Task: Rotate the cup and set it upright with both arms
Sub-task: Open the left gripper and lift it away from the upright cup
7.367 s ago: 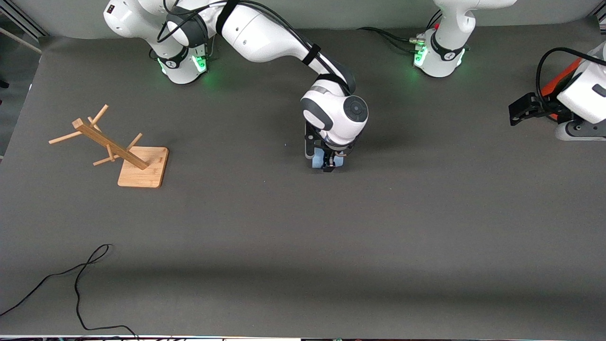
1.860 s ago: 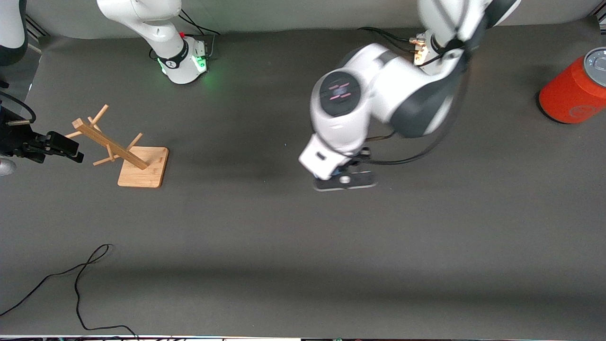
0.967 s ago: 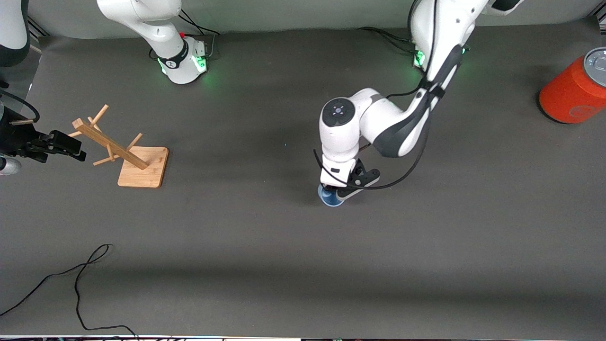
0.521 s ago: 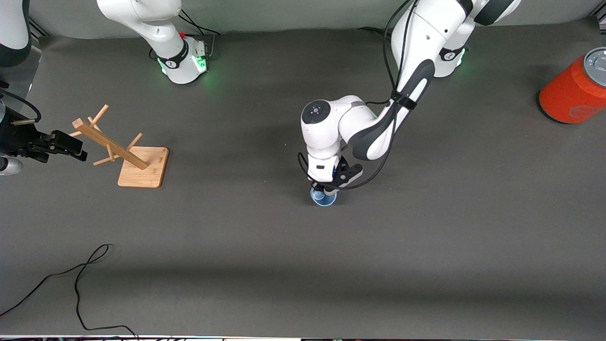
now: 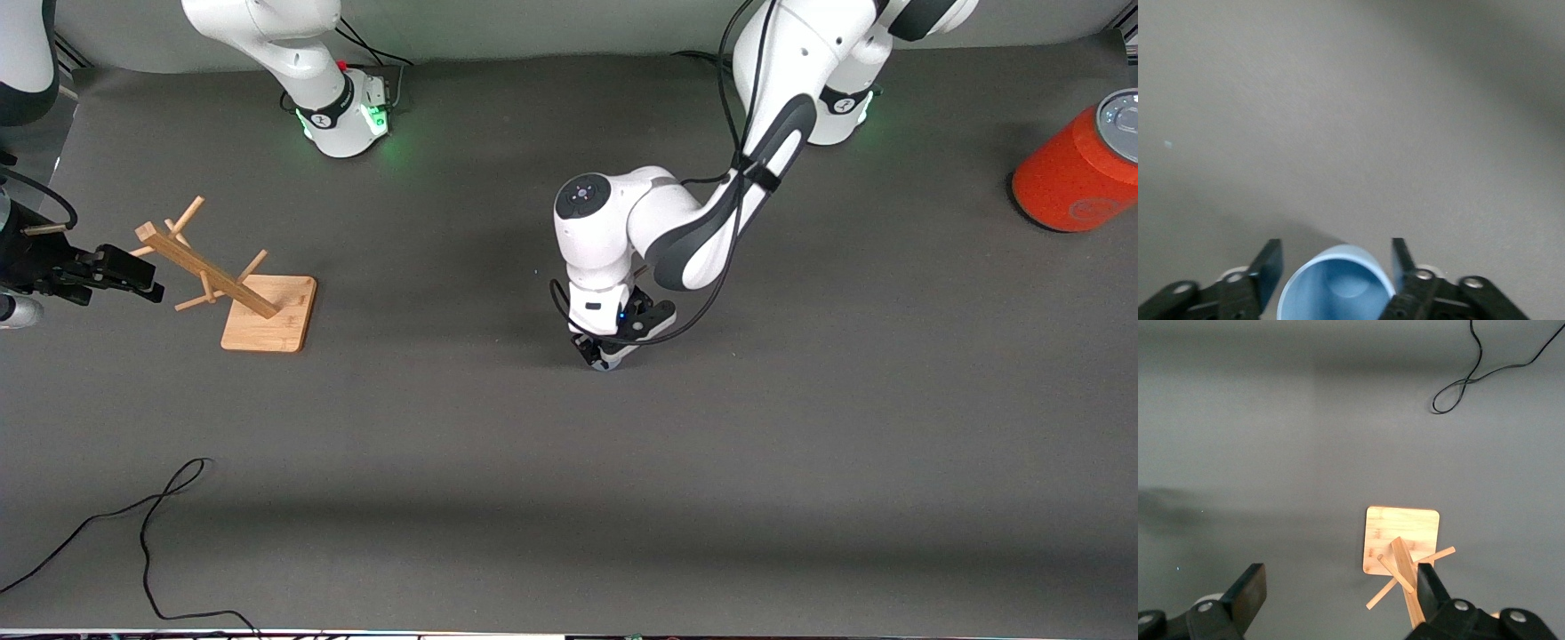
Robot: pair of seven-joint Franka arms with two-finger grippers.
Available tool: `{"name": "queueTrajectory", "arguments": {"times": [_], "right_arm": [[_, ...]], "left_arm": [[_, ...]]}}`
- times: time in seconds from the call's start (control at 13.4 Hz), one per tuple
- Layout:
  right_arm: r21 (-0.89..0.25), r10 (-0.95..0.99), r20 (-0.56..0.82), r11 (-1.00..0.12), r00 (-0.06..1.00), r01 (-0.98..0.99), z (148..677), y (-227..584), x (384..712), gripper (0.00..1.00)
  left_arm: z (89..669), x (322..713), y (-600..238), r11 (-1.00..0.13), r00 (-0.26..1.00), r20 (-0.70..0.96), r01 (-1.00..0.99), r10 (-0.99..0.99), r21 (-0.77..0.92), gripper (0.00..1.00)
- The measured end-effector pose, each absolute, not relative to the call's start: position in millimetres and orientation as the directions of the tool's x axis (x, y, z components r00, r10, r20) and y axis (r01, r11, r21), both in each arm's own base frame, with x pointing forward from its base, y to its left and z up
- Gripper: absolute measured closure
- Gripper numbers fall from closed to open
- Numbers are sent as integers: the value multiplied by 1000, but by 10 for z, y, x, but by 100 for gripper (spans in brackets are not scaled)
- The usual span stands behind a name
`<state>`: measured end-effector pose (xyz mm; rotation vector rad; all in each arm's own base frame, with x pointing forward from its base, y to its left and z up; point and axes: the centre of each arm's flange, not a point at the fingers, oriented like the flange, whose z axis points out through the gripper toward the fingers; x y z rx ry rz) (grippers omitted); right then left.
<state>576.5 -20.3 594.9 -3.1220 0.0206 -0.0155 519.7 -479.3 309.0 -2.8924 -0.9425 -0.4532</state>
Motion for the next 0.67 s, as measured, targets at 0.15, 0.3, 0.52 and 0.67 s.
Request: {"name": "queueTrajectory", "arguments": {"times": [0.15,0.3,0.52,0.67], "right_arm": [[-20,-13,10,-1000,1000,-13,5949,-202,5765,0],[-20,-13,10,-1000,1000,-12,5949,-200,5765,0],[-20,-12,10,-1000,1000,-12,5949,-199,5765,0],[-20,-12,10,-1000,1000,-12,5949,-200,5765,0]], "left_arm": [[3603,5289,-4729,-822,799,238,569,552,-6,0],[4127,5497,-4370,-843,833,206,534,514,-57,0],[4751,5879,-3370,-891,894,76,447,441,-83,0],[5108,6057,-2563,-918,922,11,387,388,-86,0]]}}
